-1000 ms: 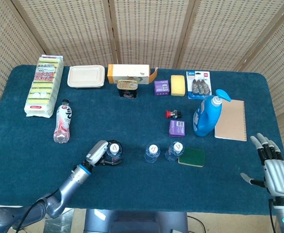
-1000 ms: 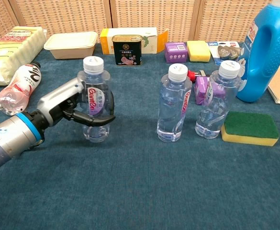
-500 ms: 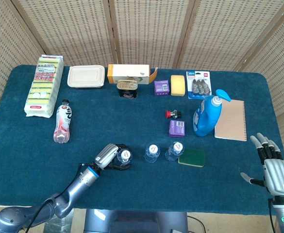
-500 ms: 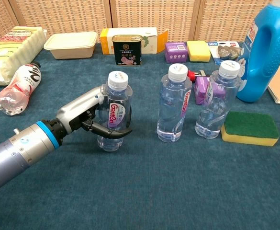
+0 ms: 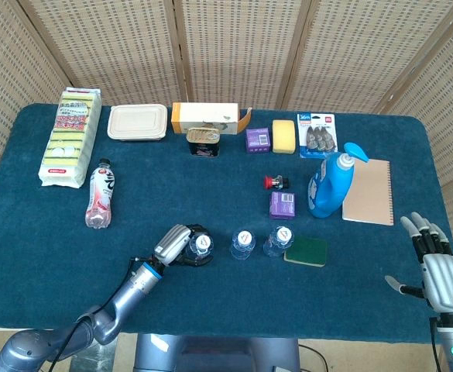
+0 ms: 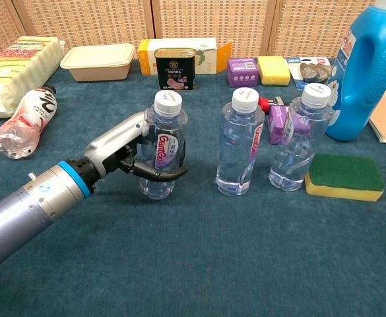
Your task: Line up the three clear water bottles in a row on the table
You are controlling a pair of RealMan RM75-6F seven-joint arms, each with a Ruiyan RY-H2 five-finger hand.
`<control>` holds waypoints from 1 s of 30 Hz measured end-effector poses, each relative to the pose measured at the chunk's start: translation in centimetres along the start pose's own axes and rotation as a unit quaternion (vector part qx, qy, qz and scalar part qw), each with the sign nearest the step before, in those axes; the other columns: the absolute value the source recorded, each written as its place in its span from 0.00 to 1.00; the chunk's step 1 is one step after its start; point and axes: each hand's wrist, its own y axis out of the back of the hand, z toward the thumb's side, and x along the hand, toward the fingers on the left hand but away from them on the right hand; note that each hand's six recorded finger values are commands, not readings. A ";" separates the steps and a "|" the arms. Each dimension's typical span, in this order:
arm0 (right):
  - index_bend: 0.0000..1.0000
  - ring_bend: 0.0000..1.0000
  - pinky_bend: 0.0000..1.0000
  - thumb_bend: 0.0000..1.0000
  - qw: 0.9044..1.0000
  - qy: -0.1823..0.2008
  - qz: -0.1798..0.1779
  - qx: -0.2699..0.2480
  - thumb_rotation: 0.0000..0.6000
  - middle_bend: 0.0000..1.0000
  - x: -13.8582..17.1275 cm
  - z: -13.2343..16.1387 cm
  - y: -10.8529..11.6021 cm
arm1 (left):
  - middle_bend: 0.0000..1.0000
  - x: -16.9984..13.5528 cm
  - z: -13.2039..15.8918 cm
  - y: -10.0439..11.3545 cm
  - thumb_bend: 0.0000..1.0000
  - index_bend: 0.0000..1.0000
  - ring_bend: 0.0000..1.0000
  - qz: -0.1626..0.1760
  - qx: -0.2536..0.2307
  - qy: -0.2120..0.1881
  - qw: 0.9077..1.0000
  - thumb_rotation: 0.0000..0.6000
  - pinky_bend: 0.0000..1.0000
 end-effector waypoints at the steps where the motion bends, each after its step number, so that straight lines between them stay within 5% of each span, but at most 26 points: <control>1: 0.04 0.00 0.00 0.00 1.000 0.001 0.000 0.000 1.00 0.00 0.0 0.0 0.0 | 0.57 0.1 -0.1 0.0 0.27 0.59 0.45 0.000 0.000 0.001 1.000 1.00 0.49; 14: 0.04 0.00 0.00 0.00 1.000 0.001 -0.001 -0.004 1.00 0.00 0.1 0.0 0.1 | 0.56 0.4 -0.3 -0.3 0.27 0.58 0.41 -0.006 0.001 0.005 1.000 1.00 0.48; 24: 0.04 0.00 0.00 0.00 1.000 0.002 0.000 -0.003 1.00 0.00 0.1 0.1 0.1 | 0.24 0.0 -0.2 -0.3 0.26 0.15 0.17 -0.018 -0.022 0.001 1.000 1.00 0.37; 30: 0.04 0.00 0.00 0.00 1.000 0.001 0.000 -0.003 1.00 0.00 0.1 0.0 0.1 | 0.17 -0.2 0.0 0.1 0.26 0.08 0.10 -0.015 -0.023 -0.006 1.000 1.00 0.27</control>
